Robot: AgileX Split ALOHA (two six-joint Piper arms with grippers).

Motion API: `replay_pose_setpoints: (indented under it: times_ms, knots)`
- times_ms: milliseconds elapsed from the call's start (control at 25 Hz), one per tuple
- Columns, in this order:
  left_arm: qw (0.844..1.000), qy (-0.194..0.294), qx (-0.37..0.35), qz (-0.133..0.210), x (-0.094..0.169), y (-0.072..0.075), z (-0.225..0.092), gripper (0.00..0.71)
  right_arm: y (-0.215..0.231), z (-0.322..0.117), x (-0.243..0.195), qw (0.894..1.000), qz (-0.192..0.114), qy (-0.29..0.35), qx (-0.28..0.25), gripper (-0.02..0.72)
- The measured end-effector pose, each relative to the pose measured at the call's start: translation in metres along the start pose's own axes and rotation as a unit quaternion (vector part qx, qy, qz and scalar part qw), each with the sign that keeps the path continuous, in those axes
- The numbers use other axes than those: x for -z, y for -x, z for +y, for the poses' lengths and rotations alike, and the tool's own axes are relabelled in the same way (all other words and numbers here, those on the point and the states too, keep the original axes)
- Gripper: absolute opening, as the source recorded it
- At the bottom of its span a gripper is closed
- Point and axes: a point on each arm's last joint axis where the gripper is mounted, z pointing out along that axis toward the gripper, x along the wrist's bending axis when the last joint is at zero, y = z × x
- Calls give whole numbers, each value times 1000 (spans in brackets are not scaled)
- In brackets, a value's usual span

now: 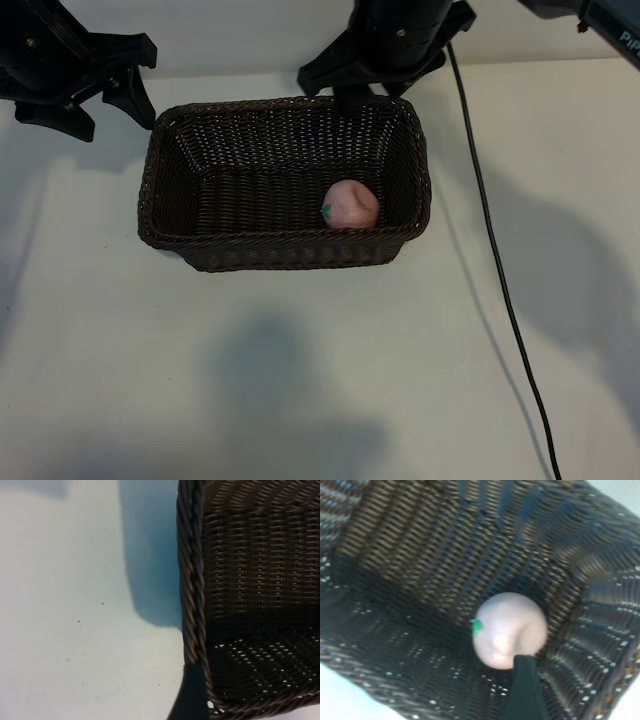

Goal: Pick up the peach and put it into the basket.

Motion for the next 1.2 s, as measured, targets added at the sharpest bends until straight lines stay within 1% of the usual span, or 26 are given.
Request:
replay_pose_setpoints:
  times_ms: [280,400,1200]
  knots:
    - [1000,0,0,0,0,0,0,590,39,1,3,999,-19,3,-42,531]
    - [1000,0,0,0,0,0,0,590,48,1,4,998,-22,4,-51,531]
    - [1000,0,0,0,0,0,0,590,49,1,4,998,-23,3,-52,529]
